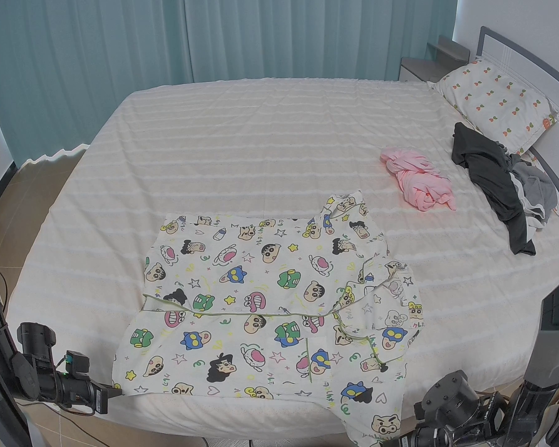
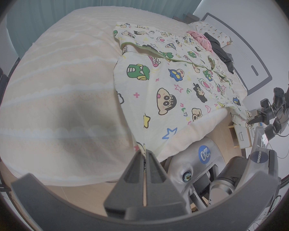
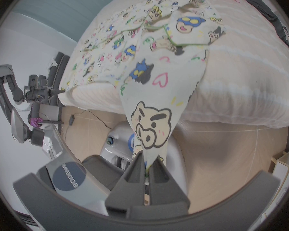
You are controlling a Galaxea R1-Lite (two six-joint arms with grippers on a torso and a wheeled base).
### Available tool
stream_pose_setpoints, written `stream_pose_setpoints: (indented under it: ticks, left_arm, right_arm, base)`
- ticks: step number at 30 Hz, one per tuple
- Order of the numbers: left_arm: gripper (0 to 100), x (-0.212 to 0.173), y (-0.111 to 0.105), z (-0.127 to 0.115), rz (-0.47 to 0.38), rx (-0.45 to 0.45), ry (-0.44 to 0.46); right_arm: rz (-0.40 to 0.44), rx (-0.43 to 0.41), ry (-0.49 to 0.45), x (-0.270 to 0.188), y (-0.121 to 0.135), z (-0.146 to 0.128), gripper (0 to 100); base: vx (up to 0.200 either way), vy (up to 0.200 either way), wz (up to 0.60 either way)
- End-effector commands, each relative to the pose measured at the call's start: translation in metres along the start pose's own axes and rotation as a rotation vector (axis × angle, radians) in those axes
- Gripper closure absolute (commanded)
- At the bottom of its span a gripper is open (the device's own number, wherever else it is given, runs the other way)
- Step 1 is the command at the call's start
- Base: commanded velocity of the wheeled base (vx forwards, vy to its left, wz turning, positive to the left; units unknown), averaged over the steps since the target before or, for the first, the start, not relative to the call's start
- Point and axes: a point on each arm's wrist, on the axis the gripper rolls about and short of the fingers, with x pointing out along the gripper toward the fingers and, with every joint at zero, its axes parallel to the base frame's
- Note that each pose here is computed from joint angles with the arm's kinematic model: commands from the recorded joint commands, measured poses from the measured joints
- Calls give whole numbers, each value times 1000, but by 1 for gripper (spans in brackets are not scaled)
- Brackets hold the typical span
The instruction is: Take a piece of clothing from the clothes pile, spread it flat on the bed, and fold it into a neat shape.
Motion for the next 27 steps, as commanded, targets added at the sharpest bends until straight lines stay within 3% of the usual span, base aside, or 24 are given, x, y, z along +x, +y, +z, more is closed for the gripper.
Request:
stream_pose_setpoints:
  ticks: [1, 7, 14, 27]
  left_arm:
    - [100, -1, 0, 3, 7, 17, -35]
    - [100, 1, -2, 22, 21, 53, -148]
    - [100, 12, -16, 71, 23, -65, -309]
    - [100, 45, -3, 122, 163, -193, -433]
  right_arm:
    - [54, 31, -101, -13, -1, 10, 100]
    - [93, 97, -267, -23, -8, 33, 100]
    - [115, 144, -398, -27, -14, 53, 100]
    - [92, 230, -590, -22, -31, 109, 100]
  base:
    - [0, 0, 0]
    - [0, 0, 0]
    - [0, 0, 0]
    - [0, 0, 0]
